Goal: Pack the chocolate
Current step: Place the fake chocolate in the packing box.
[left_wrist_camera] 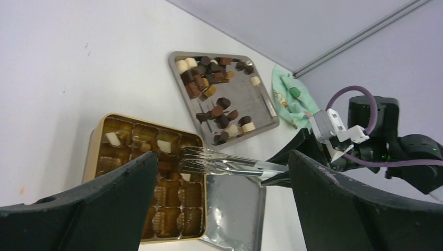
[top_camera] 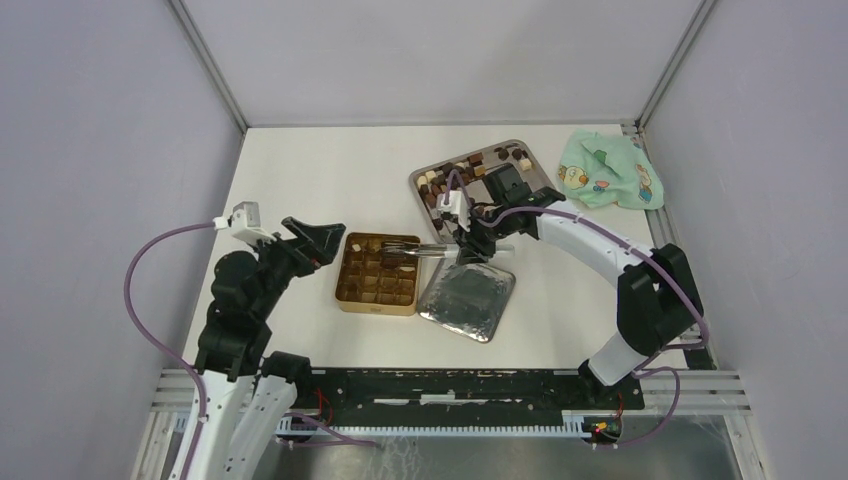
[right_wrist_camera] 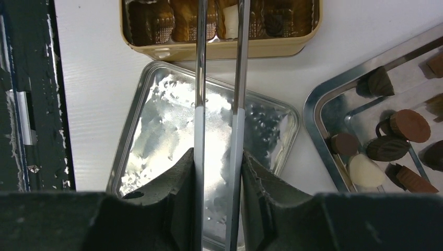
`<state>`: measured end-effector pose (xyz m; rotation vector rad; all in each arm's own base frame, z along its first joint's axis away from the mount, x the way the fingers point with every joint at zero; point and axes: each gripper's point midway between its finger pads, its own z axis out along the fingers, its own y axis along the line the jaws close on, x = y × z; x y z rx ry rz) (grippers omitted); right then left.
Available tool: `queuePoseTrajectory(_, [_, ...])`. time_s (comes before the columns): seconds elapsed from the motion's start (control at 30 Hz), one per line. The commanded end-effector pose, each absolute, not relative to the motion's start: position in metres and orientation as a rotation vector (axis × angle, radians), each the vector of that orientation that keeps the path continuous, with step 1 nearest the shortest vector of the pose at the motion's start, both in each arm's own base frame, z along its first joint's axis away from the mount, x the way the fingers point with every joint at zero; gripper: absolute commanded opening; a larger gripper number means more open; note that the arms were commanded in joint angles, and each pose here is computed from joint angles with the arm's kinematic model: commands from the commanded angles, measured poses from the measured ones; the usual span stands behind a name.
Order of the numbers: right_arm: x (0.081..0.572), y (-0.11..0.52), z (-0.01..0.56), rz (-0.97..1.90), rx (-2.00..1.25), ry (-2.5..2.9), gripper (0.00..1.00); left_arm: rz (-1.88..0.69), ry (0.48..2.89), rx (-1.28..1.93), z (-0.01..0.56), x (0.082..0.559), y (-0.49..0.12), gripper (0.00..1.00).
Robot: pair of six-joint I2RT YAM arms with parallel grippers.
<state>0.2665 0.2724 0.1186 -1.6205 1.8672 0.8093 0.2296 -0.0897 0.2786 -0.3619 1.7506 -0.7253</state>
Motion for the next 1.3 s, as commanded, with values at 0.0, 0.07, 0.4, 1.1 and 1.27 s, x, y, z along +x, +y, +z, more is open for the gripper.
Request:
queuePoseTrajectory(0.0, [0.275,0.279,0.181,0.895,-1.527,1.697,0.33,-0.871,1.643,-0.388,0.309,0.223,-0.100,1.00])
queuePoseTrajectory(0.07, [0.279,0.272,0.186,0.910,-1.490,1.699,0.33,-0.886,1.620,-0.385,0.316,0.220,-0.100,1.00])
queuePoseTrajectory(0.4, [0.333,0.199,0.202,0.878,-1.187,1.772,0.33,-0.949,1.574,-0.384,0.331,0.211,-0.104,1.00])
queuePoseTrajectory(1.1, [0.398,0.100,0.169,0.717,-0.885,1.980,0.34,-1.027,1.535,-0.421,0.321,0.204,-0.107,1.00])
queuePoseTrajectory(1.27, [0.406,0.091,0.160,0.653,-0.896,2.021,0.34,-1.028,1.559,-0.432,0.316,0.211,-0.109,1.00])
